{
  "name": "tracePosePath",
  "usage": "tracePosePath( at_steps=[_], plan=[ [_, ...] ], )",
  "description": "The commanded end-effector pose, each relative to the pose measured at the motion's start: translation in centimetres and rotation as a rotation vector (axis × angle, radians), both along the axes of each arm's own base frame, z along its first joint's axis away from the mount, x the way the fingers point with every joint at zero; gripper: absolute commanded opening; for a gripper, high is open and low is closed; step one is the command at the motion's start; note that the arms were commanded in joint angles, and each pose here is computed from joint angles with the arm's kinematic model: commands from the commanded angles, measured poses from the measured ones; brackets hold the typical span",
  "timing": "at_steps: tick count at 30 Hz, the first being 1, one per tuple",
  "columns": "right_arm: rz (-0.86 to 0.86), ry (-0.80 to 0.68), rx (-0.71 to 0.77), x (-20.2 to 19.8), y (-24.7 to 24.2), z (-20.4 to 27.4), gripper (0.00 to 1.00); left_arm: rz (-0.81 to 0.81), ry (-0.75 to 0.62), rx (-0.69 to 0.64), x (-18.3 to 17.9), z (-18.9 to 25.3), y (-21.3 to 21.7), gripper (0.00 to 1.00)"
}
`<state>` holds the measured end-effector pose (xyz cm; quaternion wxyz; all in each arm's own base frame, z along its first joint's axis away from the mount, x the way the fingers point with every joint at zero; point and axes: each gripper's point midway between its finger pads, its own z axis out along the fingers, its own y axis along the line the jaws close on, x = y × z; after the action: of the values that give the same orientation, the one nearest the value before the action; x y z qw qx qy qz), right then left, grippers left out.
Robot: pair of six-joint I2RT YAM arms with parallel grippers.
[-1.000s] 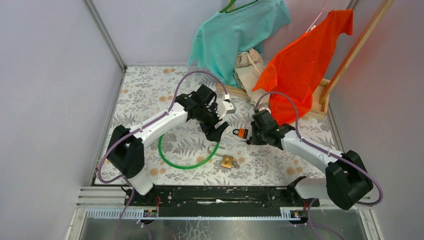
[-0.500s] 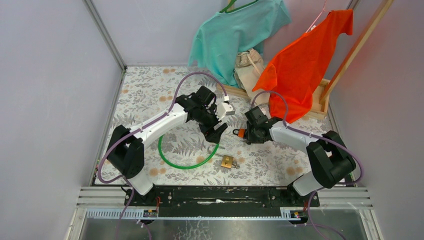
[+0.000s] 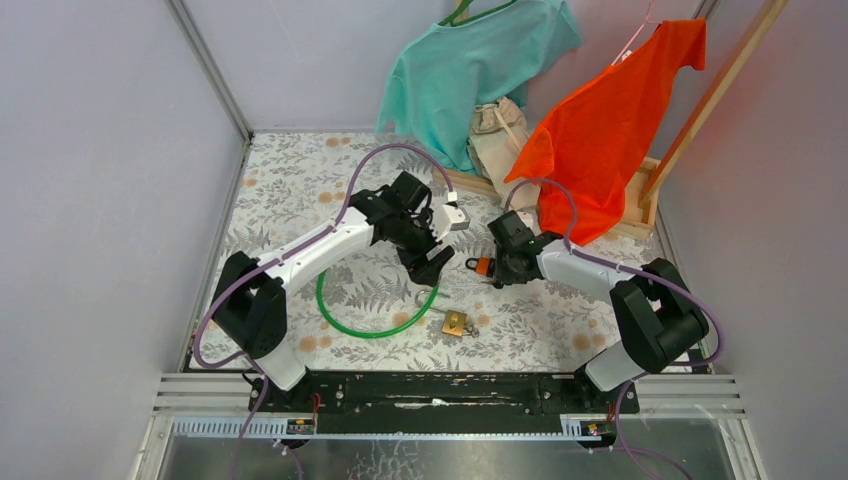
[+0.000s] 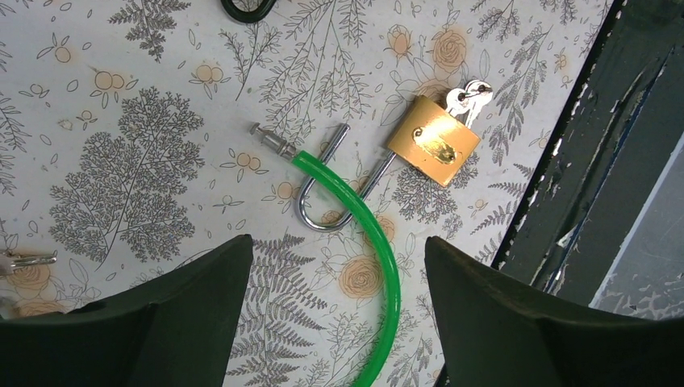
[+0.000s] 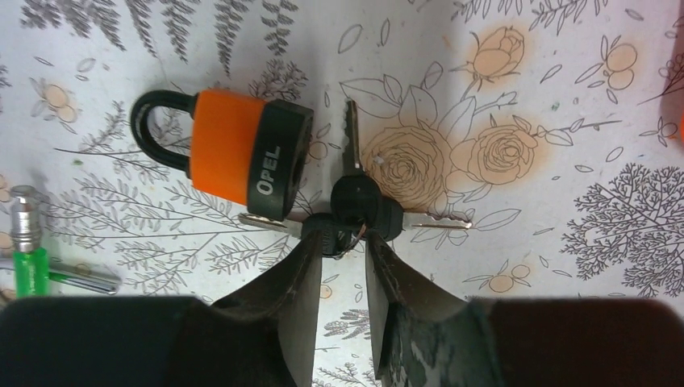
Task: Unlock with the key
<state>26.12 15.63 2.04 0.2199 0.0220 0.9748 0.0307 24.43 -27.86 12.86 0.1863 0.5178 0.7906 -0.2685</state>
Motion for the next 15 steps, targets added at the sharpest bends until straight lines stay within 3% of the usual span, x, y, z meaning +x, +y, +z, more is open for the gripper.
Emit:
tracePosePath(
  at_steps=[1,6,15],
  plan=[
    [-0.028,-0.063,0.02,1.9,1.1,1.5,0.32,-0.01,-0.03,0.002,-0.2,0.8,0.6,0.84],
    [-0.034,-0.042,0.004,1.8,0.9,0.6,0.26,-0.011,-0.034,0.007,-0.2,0.8,0.8,0.84],
    [-0.039,-0.026,-0.045,1.0,-0.3,-0.4,0.25,-0.013,-0.037,0.01,-0.2,0.8,0.8,0.83]
  ],
)
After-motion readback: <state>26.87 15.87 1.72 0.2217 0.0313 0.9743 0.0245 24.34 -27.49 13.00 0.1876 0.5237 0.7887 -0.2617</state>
